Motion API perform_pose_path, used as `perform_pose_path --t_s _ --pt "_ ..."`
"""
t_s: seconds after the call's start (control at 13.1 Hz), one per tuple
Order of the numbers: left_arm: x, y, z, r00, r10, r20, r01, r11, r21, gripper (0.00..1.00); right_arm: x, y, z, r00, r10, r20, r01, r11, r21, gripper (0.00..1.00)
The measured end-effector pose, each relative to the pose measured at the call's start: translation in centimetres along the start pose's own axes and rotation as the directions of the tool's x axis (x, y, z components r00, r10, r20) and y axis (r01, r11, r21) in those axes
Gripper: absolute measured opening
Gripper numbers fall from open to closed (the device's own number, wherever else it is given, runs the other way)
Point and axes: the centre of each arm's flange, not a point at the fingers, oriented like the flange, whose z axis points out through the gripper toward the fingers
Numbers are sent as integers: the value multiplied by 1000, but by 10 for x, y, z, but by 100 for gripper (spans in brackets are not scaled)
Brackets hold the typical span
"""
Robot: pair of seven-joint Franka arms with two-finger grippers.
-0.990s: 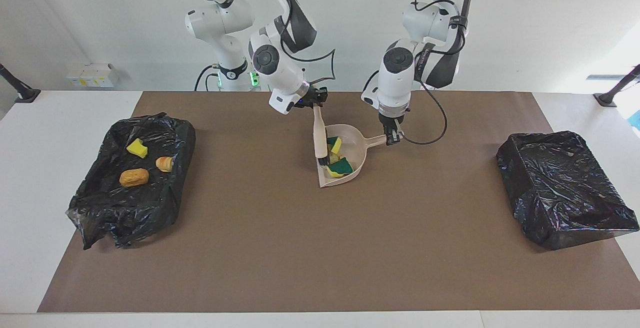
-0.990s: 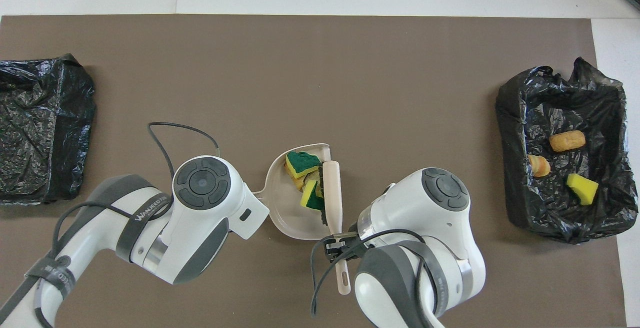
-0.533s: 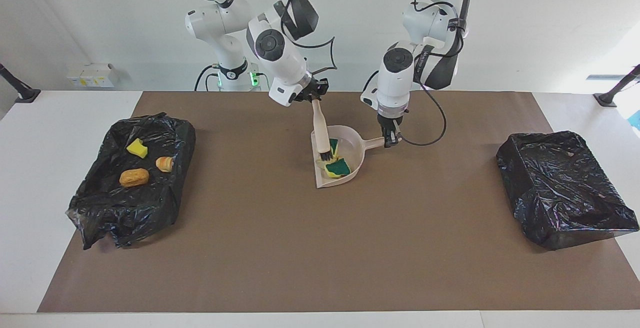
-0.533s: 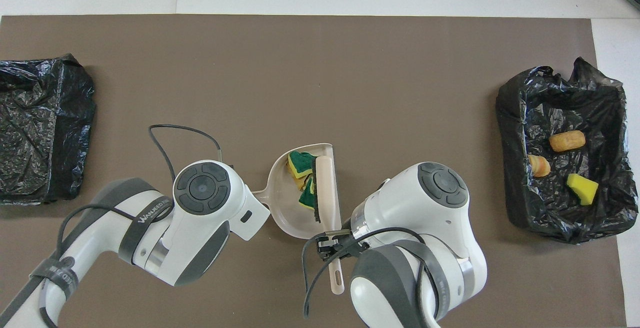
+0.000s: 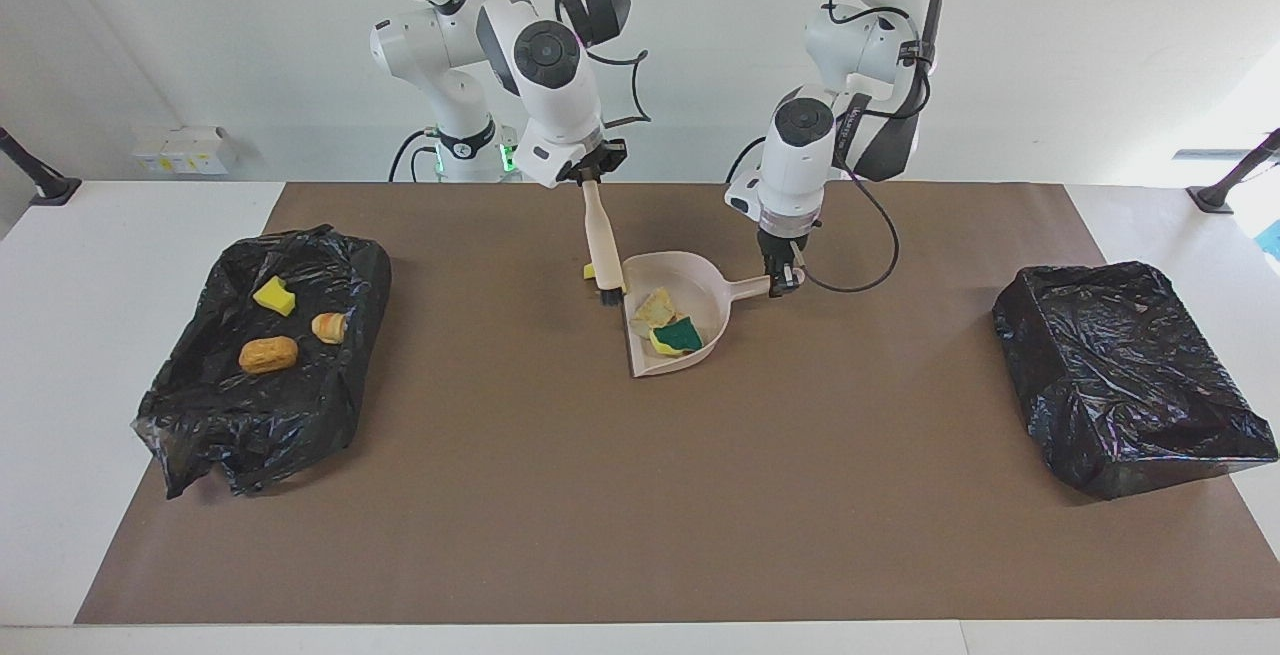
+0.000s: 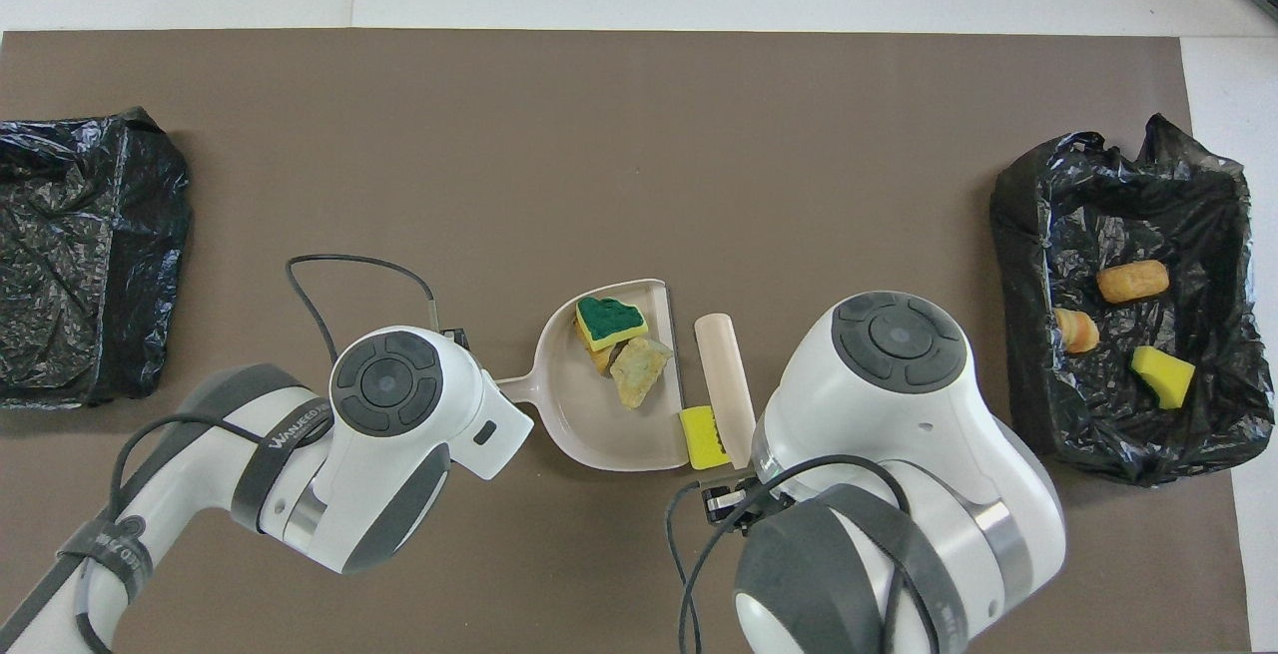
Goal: Sweep and dump trash in bin
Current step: 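Sweep the remaining sponge pieces with the right gripper into the left-held dustpan, then brush the last sponge pieces deeper into the dustpan with the right gripper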
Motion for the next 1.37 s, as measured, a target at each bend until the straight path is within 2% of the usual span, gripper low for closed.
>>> perform_pose_path --t_s 0.3,0.61,0.84,1.07,1.37 --pt "-26 -10 -3 1000 21 23 -20 999 -41 31 -15 34 51 997 58 53 -57 998 -27 26" --pt "-22 3 -12 998 52 35 -50 997 -58 31 -17 36 97 997 71 34 -70 997 -12 26" --pt "-4 27 -9 995 88 47 -86 994 -61 31 -15 29 106 995 99 31 -101 991 83 26" --pt "8 52 -6 995 69 73 -66 997 -35 31 -12 14 112 992 121 26 -124 975 182 26" --pt "8 58 -4 996 59 68 -58 998 -19 31 -8 -21 105 986 166 21 -162 914 371 26"
